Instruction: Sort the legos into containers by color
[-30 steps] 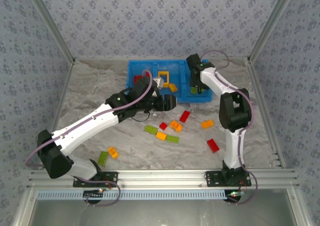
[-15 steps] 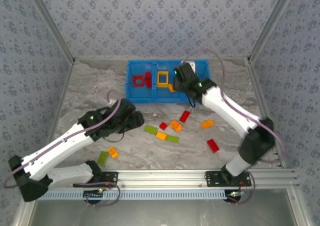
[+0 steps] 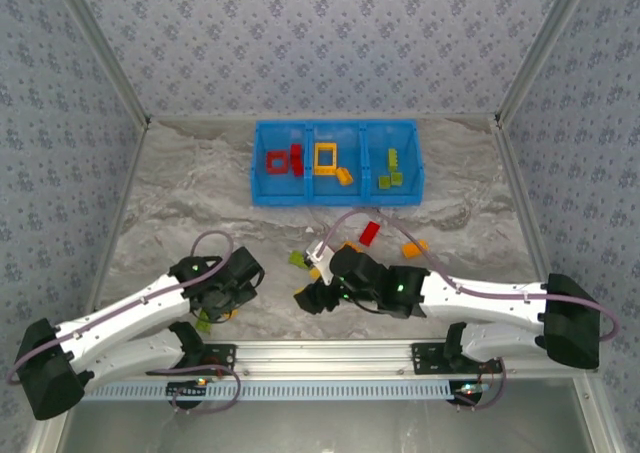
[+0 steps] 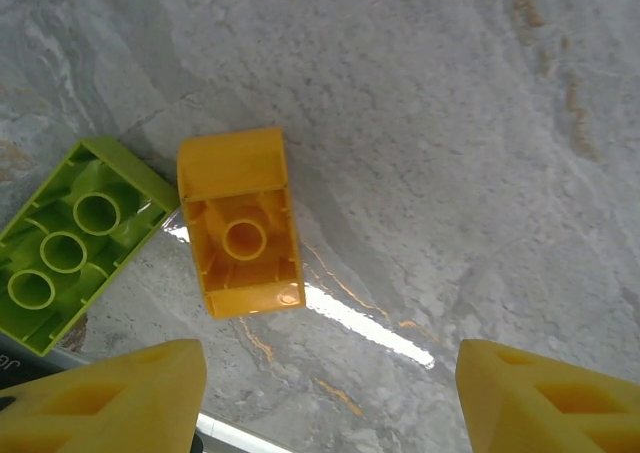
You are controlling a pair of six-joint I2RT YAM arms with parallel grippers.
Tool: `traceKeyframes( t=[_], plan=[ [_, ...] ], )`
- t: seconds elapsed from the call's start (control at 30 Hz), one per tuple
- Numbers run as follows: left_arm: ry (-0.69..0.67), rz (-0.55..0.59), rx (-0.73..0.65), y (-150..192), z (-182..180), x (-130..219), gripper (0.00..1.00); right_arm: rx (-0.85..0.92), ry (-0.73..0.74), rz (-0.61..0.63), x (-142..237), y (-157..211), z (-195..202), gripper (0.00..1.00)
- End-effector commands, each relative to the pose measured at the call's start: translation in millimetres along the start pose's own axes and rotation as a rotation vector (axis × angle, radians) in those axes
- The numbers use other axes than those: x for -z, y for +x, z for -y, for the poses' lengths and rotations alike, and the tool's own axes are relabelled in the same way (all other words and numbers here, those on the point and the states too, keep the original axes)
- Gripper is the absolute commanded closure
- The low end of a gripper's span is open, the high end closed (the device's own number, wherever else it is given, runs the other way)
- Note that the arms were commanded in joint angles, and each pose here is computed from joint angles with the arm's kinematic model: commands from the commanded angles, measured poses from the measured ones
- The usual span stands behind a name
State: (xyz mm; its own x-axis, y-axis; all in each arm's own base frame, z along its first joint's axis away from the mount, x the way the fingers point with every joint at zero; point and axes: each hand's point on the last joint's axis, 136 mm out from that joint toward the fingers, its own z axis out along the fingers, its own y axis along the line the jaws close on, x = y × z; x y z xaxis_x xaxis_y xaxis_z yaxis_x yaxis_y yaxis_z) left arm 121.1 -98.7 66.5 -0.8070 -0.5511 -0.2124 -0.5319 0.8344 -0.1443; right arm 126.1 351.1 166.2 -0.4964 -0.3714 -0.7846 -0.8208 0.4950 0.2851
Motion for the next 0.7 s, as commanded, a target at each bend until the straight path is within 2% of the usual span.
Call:
traceKeyframes(
  t=[0.0,0.2,0.67],
  plan=[
    [0.009,-0.011,0.074,5,-7,-9,0.34,-0.023,-0.029,0.065,0,-12,-11,0.34],
    [0.064,-0.011,0.081,9,2,-28,0.37,-0.028,-0.039,0.049,-4,-11,-17,0.34],
    [-0.021,0.014,0.036,7,-13,-39,0.39,-0.05,-0.017,0.051,-2,-14,-15,0.34]
  ],
)
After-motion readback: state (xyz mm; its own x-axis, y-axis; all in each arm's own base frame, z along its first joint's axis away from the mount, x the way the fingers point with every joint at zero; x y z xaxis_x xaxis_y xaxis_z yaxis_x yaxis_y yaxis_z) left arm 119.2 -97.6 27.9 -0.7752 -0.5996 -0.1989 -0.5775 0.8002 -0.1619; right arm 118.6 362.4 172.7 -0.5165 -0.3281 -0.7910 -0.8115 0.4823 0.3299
